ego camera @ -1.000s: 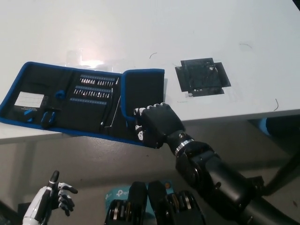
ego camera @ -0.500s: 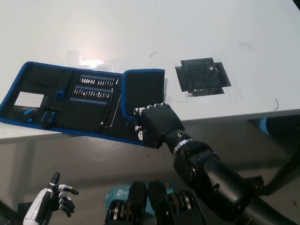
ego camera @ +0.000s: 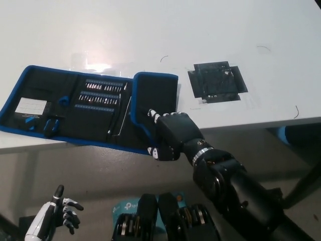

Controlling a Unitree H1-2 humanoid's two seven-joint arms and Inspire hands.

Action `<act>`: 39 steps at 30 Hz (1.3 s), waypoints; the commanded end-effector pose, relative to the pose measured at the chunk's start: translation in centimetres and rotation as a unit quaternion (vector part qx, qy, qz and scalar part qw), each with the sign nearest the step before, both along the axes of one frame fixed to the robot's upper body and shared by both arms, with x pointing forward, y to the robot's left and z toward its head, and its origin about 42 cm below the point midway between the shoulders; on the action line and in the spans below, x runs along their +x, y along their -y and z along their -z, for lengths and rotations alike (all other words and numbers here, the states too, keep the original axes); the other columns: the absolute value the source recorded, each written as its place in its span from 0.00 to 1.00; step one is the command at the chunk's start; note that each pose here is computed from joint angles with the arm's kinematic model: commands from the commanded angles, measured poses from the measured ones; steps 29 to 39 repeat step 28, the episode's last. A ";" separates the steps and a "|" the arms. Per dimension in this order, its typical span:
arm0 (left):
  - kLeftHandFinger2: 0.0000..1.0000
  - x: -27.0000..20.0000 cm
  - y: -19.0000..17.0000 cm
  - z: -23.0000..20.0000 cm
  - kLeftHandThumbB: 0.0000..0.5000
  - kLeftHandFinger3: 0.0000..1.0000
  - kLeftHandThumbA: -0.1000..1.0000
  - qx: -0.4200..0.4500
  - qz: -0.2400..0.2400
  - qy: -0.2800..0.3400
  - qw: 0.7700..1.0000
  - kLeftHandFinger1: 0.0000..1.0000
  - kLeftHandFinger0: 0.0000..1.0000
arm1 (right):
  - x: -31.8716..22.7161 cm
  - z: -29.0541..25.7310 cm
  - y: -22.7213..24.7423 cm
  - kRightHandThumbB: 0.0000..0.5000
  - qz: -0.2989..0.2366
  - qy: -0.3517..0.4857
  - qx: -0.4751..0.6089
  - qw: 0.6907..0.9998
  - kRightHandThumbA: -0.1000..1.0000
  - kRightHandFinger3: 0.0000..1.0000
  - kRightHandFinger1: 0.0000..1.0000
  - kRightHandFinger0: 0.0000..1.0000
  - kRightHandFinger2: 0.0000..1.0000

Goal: The robot uses its right hand to lift an edge of the toolkit kept in middle of the desk and make one fold in it

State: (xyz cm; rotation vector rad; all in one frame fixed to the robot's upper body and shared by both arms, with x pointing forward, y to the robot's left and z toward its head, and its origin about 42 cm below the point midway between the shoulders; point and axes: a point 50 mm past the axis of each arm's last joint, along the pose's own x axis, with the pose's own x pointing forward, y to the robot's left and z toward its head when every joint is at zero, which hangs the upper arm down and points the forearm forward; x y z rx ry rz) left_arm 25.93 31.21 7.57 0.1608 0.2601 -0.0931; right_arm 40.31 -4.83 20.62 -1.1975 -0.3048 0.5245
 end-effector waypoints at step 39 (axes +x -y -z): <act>0.28 -0.2 -0.9 -0.6 1.00 0.39 1.00 0.007 -0.005 0.010 1.000 0.28 0.25 | -6.5 -1.1 20.7 0.65 0.097 -0.029 0.301 0.948 0.36 1.00 1.00 1.00 1.00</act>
